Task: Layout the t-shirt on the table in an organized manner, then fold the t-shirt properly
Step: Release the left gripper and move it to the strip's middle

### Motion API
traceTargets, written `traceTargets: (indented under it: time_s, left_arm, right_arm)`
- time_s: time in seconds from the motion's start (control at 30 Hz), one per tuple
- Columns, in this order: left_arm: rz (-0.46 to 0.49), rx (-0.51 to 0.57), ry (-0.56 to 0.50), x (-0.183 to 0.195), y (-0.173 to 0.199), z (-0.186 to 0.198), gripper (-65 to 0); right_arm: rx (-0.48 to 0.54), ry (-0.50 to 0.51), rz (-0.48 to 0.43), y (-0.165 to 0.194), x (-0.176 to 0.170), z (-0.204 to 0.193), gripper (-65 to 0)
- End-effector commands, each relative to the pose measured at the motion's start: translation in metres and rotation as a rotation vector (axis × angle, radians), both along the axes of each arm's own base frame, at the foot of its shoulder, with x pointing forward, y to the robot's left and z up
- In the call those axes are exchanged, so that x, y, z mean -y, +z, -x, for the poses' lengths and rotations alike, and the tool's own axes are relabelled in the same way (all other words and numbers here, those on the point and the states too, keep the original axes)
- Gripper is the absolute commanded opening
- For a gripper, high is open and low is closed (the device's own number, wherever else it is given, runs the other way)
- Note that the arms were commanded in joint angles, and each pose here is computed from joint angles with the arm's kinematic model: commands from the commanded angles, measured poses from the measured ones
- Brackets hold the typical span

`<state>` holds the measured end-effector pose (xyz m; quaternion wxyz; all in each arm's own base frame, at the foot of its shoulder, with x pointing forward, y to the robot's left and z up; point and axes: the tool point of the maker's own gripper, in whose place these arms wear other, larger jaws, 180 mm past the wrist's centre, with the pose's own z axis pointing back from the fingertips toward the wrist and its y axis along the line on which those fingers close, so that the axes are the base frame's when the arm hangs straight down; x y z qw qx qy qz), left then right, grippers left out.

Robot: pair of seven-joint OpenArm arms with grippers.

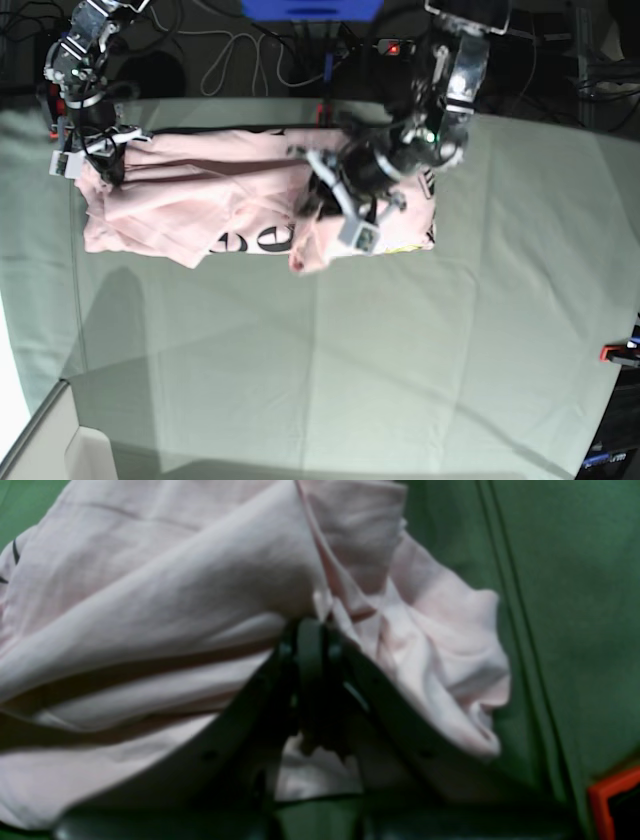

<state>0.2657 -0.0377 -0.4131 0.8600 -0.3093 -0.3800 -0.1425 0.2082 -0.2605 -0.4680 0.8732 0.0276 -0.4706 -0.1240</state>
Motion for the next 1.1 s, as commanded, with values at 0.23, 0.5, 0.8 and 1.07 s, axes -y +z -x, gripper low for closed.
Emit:
traceTargets:
  time_s: [0.23,0.5,0.8,1.07]
  left_arm:
    - [0.002,-0.049,-0.008,0.005,-0.016,-0.002,-64.9]
    - [0.005,-0.066,-0.011,0.005,-0.021,0.004,-36.8]
    - [0.012,-0.043,-0.071,0.022,-0.012,0.011,-17.2]
    - [0.029,0.034,-0.109,0.032,0.014,0.011,-13.5]
  right_arm:
    - [0.036,-0.009,0.022,0.010,0.008,-0.006,-65.0]
    - [0.090,-0.005,0.081,0.036,0.017,-0.014,-43.8]
    - [0.201,-0.042,0.172,0.088,0.019,-0.021,-34.1]
    - [0.217,0.058,0.148,0.089,-0.013,-0.038,-34.4]
